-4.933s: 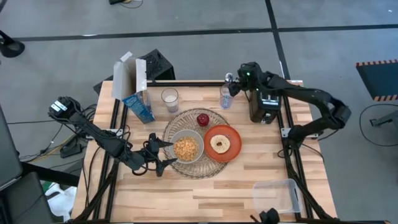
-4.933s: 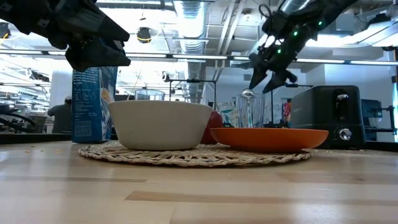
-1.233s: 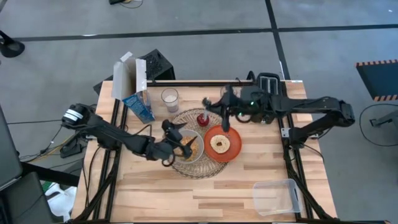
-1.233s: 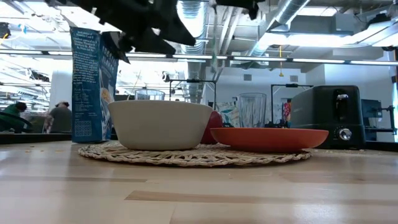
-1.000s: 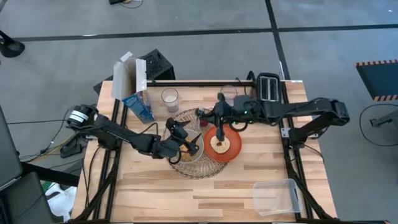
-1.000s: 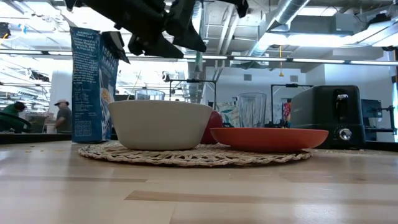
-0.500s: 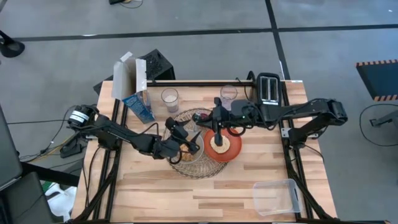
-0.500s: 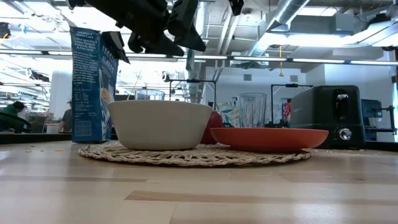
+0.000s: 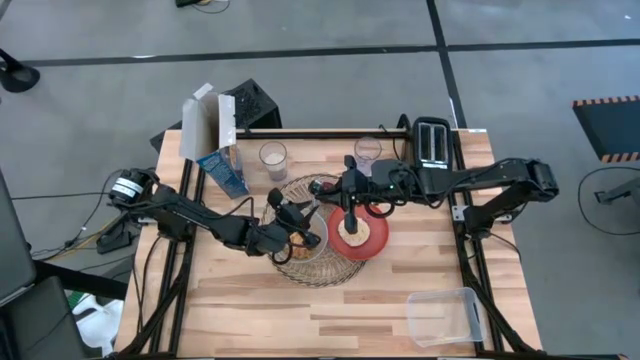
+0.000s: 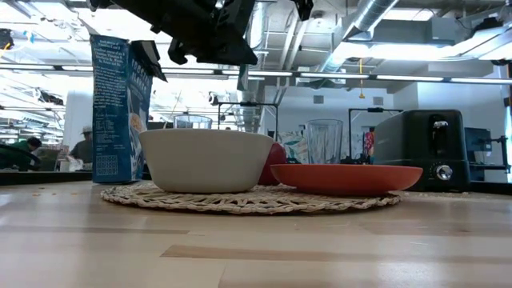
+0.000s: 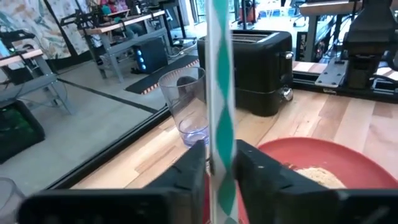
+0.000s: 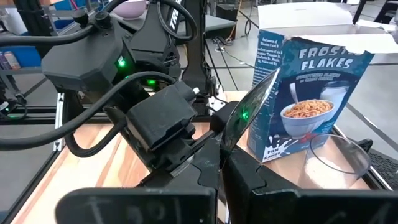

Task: Arrange a breakfast setting
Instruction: Put the blue patterned spoon on the brown placemat to left side of the white bowl

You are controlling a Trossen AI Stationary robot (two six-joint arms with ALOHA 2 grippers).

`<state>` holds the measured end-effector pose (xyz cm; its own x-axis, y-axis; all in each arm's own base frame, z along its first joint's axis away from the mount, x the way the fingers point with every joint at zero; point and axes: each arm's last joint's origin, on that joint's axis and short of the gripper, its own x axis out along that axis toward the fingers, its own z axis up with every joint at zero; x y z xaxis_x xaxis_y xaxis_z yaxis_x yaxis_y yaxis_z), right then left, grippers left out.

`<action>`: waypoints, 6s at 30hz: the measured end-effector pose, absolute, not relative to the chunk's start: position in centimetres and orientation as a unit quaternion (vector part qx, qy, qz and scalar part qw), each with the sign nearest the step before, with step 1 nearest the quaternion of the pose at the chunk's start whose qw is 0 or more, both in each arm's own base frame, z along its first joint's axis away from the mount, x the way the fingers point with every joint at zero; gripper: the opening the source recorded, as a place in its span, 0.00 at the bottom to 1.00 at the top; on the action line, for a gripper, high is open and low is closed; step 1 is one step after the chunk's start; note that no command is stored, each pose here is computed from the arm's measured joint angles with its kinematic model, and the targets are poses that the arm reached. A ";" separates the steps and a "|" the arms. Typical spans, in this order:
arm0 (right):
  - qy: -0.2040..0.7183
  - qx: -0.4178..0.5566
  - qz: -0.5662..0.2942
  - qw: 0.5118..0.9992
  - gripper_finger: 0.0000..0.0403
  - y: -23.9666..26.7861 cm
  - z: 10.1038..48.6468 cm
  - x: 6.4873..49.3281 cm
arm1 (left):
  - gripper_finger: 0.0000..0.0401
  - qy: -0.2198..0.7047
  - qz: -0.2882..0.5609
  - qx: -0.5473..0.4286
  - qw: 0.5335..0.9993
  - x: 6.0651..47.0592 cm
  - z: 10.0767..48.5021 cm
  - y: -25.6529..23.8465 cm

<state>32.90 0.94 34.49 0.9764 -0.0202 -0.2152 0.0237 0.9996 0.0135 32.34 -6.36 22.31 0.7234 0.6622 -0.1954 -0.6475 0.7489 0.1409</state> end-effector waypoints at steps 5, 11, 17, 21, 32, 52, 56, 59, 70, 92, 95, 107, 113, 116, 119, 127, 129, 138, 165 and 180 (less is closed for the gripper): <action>0.108 0.008 -0.012 0.994 0.09 0.9 34.5 32.9 | 0.07 0.117 0.350 0.031 0.929 32.4 22.3 -6.4; 0.109 0.025 -0.012 0.994 0.13 0.9 34.5 32.9 | 0.08 0.118 0.347 0.032 0.930 32.4 22.3 -6.4; 0.141 0.021 -0.007 0.990 0.27 1.2 34.6 31.8 | 0.10 0.125 0.331 0.034 0.935 32.0 22.4 -7.0; 0.169 0.012 0.000 0.985 0.40 1.5 35.2 30.0 | 0.08 0.136 0.286 0.030 0.948 31.5 22.9 -7.8; 0.185 -0.049 0.095 0.977 0.54 3.0 28.3 27.9 | 0.09 0.166 -0.020 0.005 0.986 31.4 23.4 -10.2; -0.052 -0.008 0.286 0.957 0.53 5.6 24.3 31.7 | 0.09 0.151 -0.156 -0.052 0.975 32.9 22.2 -10.2; -0.041 -0.006 0.294 0.955 0.53 6.2 23.8 32.7 | 0.09 0.148 -0.150 -0.054 0.976 33.1 22.3 -9.8; -0.037 -0.006 0.309 0.950 0.53 6.6 23.5 33.2 | 0.09 0.144 -0.147 -0.055 0.977 33.1 22.4 -9.6; -0.037 -0.010 0.323 0.946 0.23 6.5 23.4 33.5 | 0.09 0.146 -0.147 -0.058 0.977 33.1 22.3 -9.6; 0.102 0.001 0.158 0.982 0.14 4.1 23.2 32.4 | 0.46 0.254 0.016 -0.085 0.963 32.0 20.7 -8.4; 0.123 -0.004 0.103 0.987 0.14 3.8 23.4 32.0 | 0.52 0.256 0.033 -0.084 0.962 31.4 21.4 -8.3; 0.135 0.021 -0.028 0.990 0.14 3.0 23.3 31.9 | 0.55 0.111 0.214 -0.033 0.970 29.1 26.7 -7.8; 0.120 0.040 -0.034 0.991 0.14 3.0 23.6 31.9 | 0.55 0.080 0.246 -0.022 0.966 29.5 27.3 -7.2; 0.124 0.048 -0.038 0.990 0.14 3.0 23.5 31.9 | 0.55 0.061 0.243 -0.020 0.968 29.7 27.6 -7.2; 0.119 0.056 -0.049 0.990 0.14 2.8 23.5 32.0 | 0.55 0.055 0.226 -0.013 0.973 30.1 27.5 -7.3; 0.108 0.072 -0.059 0.990 0.14 2.3 23.7 32.0 | 0.55 0.055 0.249 0.010 0.967 31.0 26.6 -7.4; 0.107 0.072 -0.058 0.990 0.14 2.3 23.7 32.0 | 0.55 0.047 0.267 0.017 0.962 31.0 26.8 -7.2; 0.106 0.074 -0.057 0.990 0.14 2.4 23.8 32.0 | 0.47 0.034 0.246 0.005 0.969 31.6 27.1 -5.4; 0.099 0.073 -0.060 0.991 0.18 2.1 23.9 32.1 | 0.01 0.025 0.213 0.030 0.976 32.1 27.5 -3.6; 0.085 0.033 -0.006 0.996 0.52 3.2 27.9 28.8 | 0.00 0.053 0.190 -0.005 0.980 27.8 30.8 -3.6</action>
<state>28.77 3.19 27.92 0.9854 -0.0073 -0.1700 0.0184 0.9978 0.0640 27.83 -3.61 30.76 0.9220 0.3721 -0.1068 -0.3732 0.9277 0.0099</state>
